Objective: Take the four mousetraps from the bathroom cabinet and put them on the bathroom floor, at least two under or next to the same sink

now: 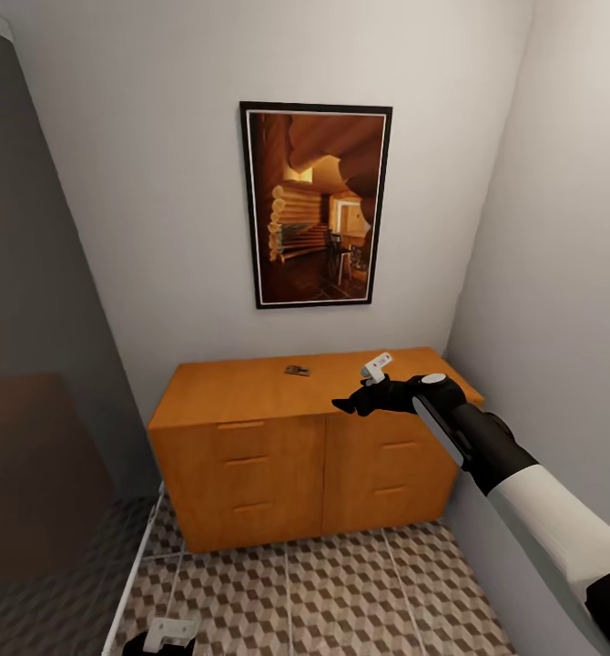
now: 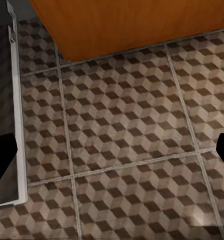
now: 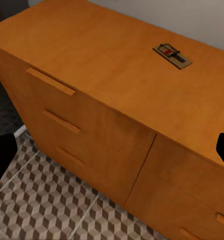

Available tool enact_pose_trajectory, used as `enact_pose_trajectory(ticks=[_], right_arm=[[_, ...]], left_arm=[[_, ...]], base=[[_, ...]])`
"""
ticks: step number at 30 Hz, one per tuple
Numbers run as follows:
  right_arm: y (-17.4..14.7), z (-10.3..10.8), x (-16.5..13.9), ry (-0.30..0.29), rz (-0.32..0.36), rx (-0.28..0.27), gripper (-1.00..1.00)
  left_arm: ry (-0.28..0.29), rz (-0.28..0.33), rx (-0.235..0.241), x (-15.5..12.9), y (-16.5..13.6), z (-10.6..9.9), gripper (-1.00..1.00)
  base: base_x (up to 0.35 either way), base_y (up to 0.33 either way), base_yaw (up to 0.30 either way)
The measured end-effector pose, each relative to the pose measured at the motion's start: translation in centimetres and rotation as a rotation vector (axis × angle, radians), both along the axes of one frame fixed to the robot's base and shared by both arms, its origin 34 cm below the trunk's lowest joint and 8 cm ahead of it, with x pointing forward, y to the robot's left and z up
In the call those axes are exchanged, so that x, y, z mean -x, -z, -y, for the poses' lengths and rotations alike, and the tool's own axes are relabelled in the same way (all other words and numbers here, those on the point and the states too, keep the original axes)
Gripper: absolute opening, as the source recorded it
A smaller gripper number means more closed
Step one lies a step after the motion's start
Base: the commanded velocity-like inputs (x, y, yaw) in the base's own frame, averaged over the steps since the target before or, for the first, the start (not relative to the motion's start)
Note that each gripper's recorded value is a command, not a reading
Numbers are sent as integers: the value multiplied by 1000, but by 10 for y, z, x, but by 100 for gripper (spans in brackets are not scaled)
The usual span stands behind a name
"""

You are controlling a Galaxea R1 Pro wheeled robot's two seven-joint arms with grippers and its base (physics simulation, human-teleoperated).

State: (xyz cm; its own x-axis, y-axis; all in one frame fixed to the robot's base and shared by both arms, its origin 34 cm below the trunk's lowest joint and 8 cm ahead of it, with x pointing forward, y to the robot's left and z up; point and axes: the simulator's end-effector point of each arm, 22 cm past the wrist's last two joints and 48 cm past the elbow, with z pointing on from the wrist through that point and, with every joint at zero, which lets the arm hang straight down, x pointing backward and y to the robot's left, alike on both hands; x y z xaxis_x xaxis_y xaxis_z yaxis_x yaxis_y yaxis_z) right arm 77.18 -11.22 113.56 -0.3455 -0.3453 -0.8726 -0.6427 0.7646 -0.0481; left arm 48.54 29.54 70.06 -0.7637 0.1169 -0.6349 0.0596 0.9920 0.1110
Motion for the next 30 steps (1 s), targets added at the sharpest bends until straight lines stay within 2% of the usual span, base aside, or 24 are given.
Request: enact_pose_trajectory(ticks=[7, 21, 30], right_arm=[[0, 0, 0, 0, 0, 0, 100], [0, 0, 0, 0, 0, 0, 100], [0, 1, 0, 2, 0, 1, 100]], left_arm=[[1, 0, 1, 0, 0, 0, 100], [1, 1, 2, 0, 0, 1, 100], [2, 1, 5, 0, 0, 4, 100]], base=[[0, -171, 256], [2, -10, 257], [151, -152, 246]])
